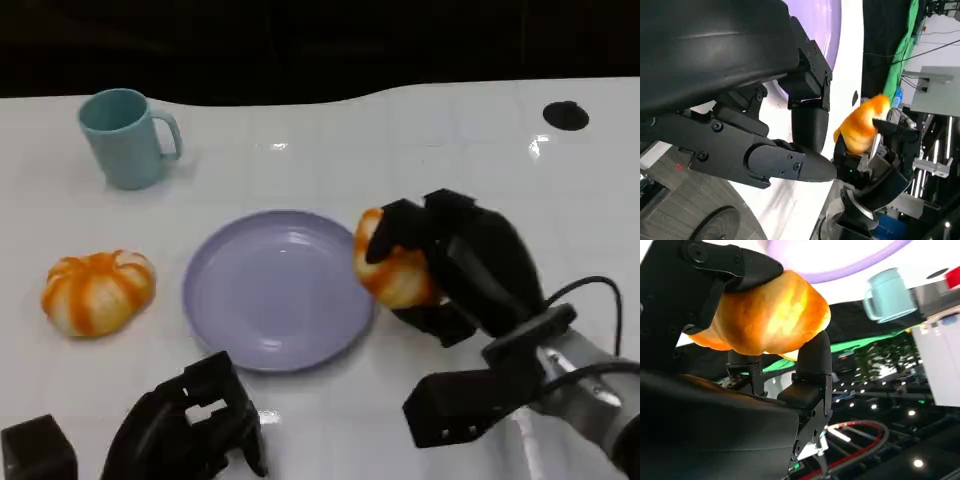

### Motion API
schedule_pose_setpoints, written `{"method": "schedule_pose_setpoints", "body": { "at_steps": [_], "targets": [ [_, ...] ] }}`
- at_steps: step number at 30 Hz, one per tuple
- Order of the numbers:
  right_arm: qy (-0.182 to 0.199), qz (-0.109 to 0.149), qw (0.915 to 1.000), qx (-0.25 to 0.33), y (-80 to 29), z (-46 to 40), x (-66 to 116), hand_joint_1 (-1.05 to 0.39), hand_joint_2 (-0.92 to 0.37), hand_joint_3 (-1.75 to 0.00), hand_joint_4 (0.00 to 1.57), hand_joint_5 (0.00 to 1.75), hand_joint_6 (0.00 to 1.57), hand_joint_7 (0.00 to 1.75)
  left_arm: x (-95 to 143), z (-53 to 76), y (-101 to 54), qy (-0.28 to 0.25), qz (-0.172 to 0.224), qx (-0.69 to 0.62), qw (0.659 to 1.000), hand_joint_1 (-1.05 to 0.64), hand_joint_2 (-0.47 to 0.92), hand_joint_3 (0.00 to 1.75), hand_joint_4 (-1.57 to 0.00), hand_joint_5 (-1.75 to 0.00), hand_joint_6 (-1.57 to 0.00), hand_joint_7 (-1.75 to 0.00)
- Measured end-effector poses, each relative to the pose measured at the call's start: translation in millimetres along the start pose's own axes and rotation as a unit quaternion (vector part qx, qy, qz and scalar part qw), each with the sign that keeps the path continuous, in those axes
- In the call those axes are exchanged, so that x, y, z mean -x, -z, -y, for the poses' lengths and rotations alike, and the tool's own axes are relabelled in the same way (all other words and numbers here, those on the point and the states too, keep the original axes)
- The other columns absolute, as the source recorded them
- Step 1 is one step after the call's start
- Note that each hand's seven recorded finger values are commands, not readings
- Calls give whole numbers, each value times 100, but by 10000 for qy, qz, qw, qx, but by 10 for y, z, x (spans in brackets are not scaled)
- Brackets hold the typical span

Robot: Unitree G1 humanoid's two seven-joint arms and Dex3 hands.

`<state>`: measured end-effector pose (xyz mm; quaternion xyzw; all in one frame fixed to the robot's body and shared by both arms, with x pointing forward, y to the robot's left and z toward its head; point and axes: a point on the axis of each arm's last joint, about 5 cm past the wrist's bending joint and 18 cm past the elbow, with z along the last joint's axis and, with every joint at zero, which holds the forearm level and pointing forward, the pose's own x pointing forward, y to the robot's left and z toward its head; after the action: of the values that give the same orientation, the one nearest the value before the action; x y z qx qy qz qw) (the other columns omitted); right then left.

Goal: Grasp the bread from the table and place it into the plate.

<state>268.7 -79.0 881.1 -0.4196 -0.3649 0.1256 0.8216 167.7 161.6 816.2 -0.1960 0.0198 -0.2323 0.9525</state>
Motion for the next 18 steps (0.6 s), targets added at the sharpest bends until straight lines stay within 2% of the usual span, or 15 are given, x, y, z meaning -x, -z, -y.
{"method": "schedule_pose_setpoints", "body": {
  "at_steps": [4,7,13,17,18],
  "targets": [
    [-86,67,9998,-152,-97,-71,-71,-6,-15,-154,105,175,83,168,4,0,-1,-1,0,-3,10000,-61,91,26,-80,-175,-71,-152],
    [-218,90,9994,-269,-165,-121,-132,-1,-13,-152,106,175,81,173,4,0,-2,4,-1,-21,10000,-62,91,27,-80,-175,-71,-152],
    [-324,10,9980,-543,-302,-271,-203,3,-17,-154,107,175,81,175,7,3,-2,14,-8,-49,10000,-62,91,27,-79,-175,-71,-152],
    [-392,-28,9973,-621,-342,-314,-264,1,-19,-153,104,175,78,174,7,6,-2,22,-8,-50,10000,-62,91,27,-80,-175,-71,-153],
    [-403,-46,9970,-653,-345,-316,-273,0,-20,-150,101,175,80,159,7,7,-2,24,-10,-49,10000,-62,91,27,-80,-175,-71,-153]
  ]
}}
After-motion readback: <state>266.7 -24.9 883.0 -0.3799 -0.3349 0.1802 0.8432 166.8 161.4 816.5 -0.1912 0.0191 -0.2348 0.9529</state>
